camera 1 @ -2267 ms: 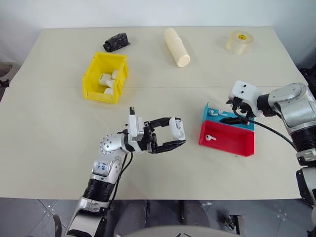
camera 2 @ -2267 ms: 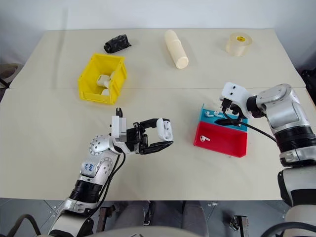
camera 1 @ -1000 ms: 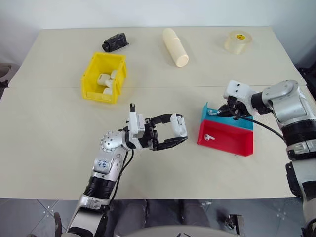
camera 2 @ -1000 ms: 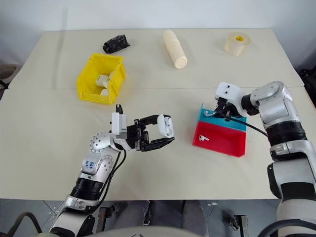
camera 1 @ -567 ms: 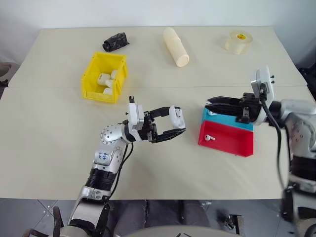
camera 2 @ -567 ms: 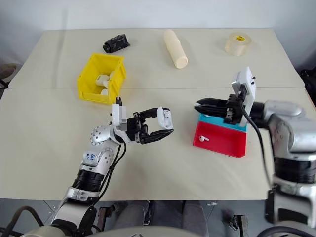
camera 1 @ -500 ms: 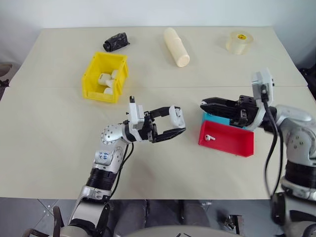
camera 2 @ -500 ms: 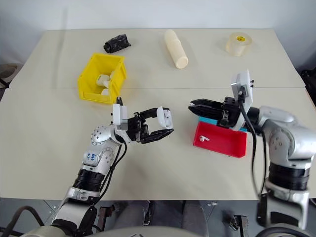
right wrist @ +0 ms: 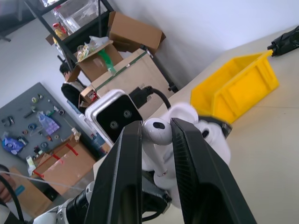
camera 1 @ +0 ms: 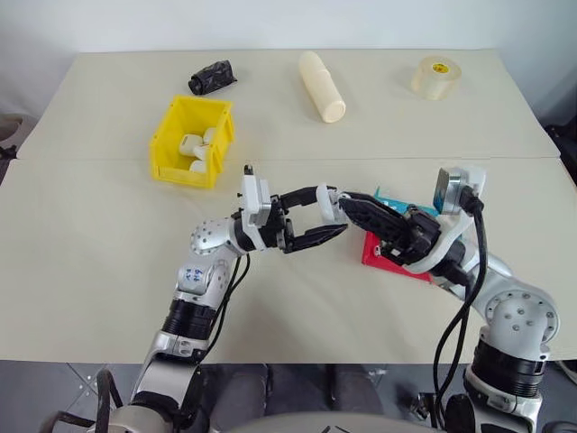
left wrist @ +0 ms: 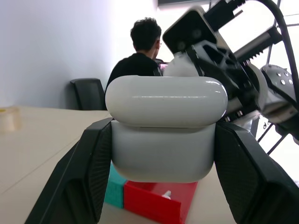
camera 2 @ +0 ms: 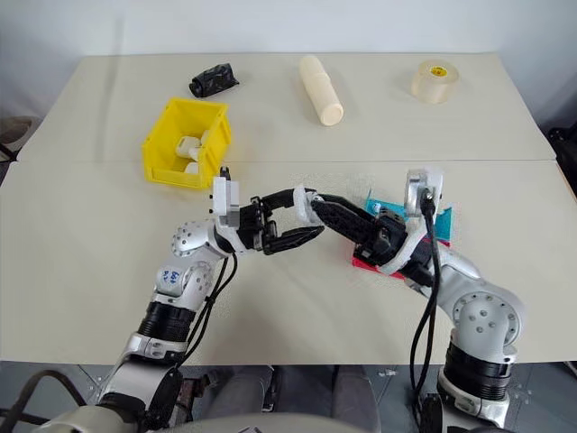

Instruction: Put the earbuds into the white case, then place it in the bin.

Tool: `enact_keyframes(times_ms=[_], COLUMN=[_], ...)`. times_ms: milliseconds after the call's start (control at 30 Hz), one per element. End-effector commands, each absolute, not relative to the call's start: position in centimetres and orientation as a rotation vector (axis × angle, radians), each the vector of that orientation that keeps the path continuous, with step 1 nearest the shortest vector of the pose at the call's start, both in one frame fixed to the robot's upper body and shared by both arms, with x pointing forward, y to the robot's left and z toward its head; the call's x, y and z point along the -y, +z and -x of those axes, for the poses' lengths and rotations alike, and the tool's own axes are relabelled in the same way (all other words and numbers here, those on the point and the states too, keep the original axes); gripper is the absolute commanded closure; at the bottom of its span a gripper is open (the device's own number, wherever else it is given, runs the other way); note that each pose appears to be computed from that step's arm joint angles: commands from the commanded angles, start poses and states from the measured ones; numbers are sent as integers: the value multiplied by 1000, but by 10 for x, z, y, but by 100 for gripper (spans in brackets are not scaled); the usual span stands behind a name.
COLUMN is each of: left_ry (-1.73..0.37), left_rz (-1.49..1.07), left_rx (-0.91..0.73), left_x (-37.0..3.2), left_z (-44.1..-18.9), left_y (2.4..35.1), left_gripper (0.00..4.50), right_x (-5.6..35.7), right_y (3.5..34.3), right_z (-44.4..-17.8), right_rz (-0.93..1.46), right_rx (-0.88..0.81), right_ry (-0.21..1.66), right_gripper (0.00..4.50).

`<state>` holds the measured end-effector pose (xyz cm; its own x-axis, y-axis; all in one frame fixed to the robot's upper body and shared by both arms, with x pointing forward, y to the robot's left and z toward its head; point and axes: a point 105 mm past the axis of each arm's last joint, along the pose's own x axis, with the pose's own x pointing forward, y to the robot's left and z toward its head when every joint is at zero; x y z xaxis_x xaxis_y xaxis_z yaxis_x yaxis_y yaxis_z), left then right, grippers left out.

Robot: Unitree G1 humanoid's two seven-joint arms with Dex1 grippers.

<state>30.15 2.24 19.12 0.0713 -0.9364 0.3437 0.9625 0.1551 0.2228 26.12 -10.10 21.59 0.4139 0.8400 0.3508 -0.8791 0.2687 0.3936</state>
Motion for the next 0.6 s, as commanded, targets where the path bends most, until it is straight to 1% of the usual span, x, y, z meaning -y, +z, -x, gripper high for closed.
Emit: enact_keyframes(times_ms=[33, 300, 600], left_ry=[-1427, -1426, -1413], left_rz=[88, 120, 161], left_rx=[507, 518, 535], left_x=[-22, -21, -22], left_z=[-300, -299, -301], left_y=[204, 210, 218], left_gripper=[169, 169, 169], right_x=[98, 96, 96], right_y=[221, 212, 194], right_z=[-255, -259, -257], right_rz=[-565, -582, -586], right_rx=[130, 149, 117], right_ry=[1162, 1116, 1080], right_gripper=[377, 377, 377])
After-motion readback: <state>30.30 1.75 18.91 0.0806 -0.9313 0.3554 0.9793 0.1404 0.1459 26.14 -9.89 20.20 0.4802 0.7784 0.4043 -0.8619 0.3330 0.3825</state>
